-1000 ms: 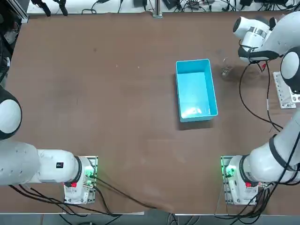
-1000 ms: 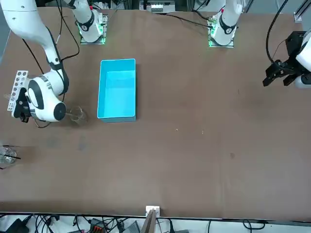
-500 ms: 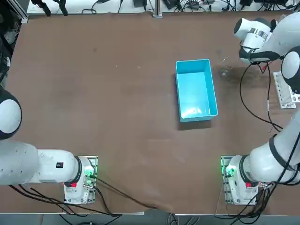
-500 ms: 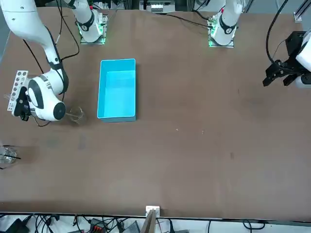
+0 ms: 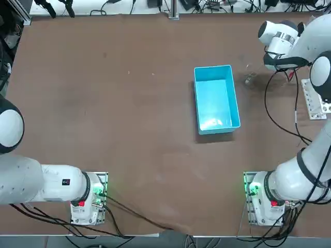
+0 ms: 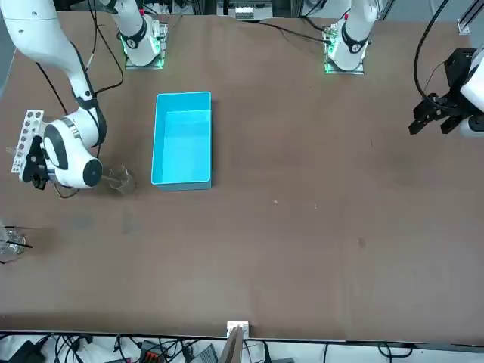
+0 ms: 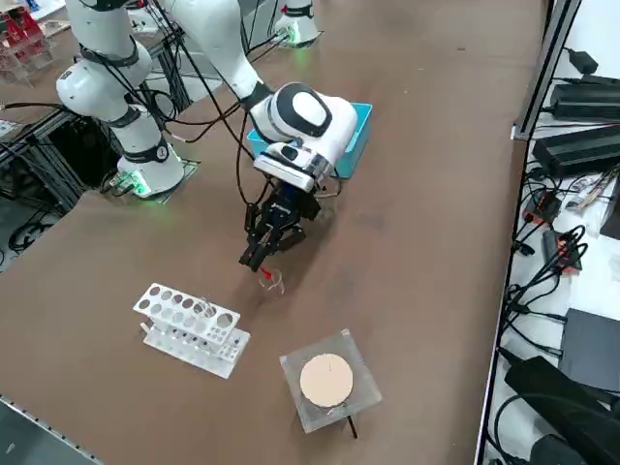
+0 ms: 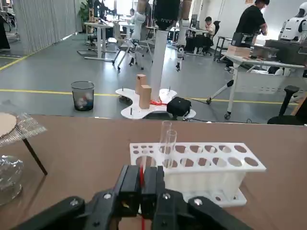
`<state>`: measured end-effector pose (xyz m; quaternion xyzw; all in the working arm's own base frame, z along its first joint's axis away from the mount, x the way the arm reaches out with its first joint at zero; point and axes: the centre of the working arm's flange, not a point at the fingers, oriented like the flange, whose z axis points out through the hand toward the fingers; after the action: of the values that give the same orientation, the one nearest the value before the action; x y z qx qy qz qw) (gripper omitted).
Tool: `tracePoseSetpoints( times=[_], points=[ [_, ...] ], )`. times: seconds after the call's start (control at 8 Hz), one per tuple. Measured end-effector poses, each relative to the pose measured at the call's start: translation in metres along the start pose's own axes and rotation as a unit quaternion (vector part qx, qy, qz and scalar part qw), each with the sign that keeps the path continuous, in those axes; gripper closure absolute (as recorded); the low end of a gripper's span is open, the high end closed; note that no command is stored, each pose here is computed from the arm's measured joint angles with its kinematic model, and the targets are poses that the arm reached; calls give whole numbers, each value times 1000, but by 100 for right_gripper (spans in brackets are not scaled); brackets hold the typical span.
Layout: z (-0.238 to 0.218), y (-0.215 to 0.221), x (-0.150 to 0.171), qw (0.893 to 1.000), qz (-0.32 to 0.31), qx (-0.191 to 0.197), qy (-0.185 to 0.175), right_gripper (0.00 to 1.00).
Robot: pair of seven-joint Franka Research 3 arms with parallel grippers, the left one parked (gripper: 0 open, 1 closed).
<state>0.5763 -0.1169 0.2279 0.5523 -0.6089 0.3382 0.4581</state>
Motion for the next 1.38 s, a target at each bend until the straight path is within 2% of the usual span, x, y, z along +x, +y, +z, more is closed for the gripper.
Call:
tracePoseSetpoints(
  times=[0.25, 0.62, 0.75, 1.12, 1.25, 1.38],
  points=[
    [3, 0, -10, 1000, 3, 1, -1, 95],
    [5, 0, -16, 1000, 6, 2, -3, 83],
    [5, 0, -16, 1000, 7, 3, -3, 68],
    [1, -4, -7, 1000, 4, 9, -1, 12],
    [-4, -7, 6, 1000, -11, 13, -2, 0],
    [-13, -9, 26, 999, -31, 16, -10, 0]
  ],
)
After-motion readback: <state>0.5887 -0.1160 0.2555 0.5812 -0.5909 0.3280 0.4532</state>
